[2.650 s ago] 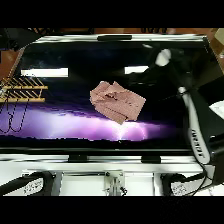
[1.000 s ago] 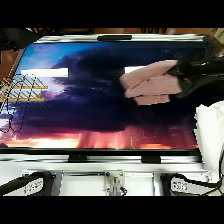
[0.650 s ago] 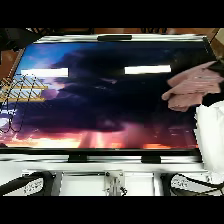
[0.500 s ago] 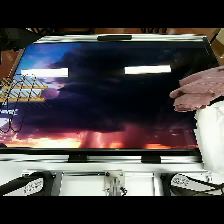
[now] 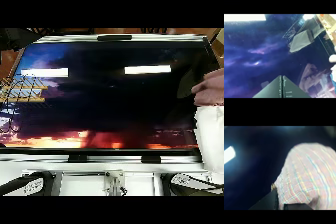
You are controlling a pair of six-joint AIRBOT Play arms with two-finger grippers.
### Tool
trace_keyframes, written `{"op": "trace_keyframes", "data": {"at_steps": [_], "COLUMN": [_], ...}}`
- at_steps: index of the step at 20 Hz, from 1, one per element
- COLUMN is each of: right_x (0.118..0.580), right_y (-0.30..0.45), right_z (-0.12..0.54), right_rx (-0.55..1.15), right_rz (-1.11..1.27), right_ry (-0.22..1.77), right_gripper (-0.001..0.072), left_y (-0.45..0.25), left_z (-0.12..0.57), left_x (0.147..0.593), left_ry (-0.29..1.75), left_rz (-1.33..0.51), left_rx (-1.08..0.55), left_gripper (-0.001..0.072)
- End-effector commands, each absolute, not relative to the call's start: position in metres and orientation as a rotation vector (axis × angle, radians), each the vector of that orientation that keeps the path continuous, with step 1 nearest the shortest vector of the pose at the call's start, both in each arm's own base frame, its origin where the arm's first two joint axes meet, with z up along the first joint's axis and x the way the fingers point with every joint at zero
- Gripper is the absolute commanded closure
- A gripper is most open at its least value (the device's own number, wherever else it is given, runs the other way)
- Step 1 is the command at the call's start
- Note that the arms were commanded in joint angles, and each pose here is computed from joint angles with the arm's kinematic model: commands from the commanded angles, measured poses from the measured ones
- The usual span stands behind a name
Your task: Fold the shirts.
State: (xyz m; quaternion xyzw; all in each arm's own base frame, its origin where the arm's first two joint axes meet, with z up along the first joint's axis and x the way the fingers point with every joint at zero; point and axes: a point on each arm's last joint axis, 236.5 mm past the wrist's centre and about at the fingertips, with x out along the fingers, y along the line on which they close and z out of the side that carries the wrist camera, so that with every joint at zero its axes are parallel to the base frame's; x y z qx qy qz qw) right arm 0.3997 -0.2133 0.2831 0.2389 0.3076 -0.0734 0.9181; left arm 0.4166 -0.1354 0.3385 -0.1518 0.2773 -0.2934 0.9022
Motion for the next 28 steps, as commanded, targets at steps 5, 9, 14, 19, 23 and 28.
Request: {"op": "trace_keyframes", "data": {"at_steps": [5, 9, 14, 19, 23, 28], "right_x": [0.379, 0.333, 0.283, 0.209, 0.153, 0.105], "right_y": [-0.234, -0.25, -0.272, -0.278, -0.272, -0.253], "right_z": [0.311, 0.277, 0.24, 0.181, 0.14, 0.082], "right_rx": [0.353, 0.246, 0.334, 0.529, 0.686, 0.79], "right_rz": [-0.275, -0.384, -0.527, -0.667, -0.758, -0.823], "right_ry": [0.598, 0.824, 0.999, 1.189, 1.243, 1.392], "right_gripper": [0.0662, 0.0662, 0.0662, 0.0661, 0.0662, 0.0565], "left_y": [-0.136, -0.136, -0.136, -0.136, -0.136, -0.138], "left_z": [0.339, 0.339, 0.339, 0.342, 0.342, 0.343], "left_x": [0.416, 0.416, 0.416, 0.412, 0.412, 0.411], "left_ry": [0.573, 0.573, 0.573, 0.57, 0.57, 0.569], "left_rz": [-0.608, -0.608, -0.609, -0.612, -0.612, -0.618], "left_rx": [-0.313, -0.313, -0.313, -0.307, -0.308, -0.313], "left_gripper": [0.068, 0.068, 0.068, 0.068, 0.068, 0.0681]}}
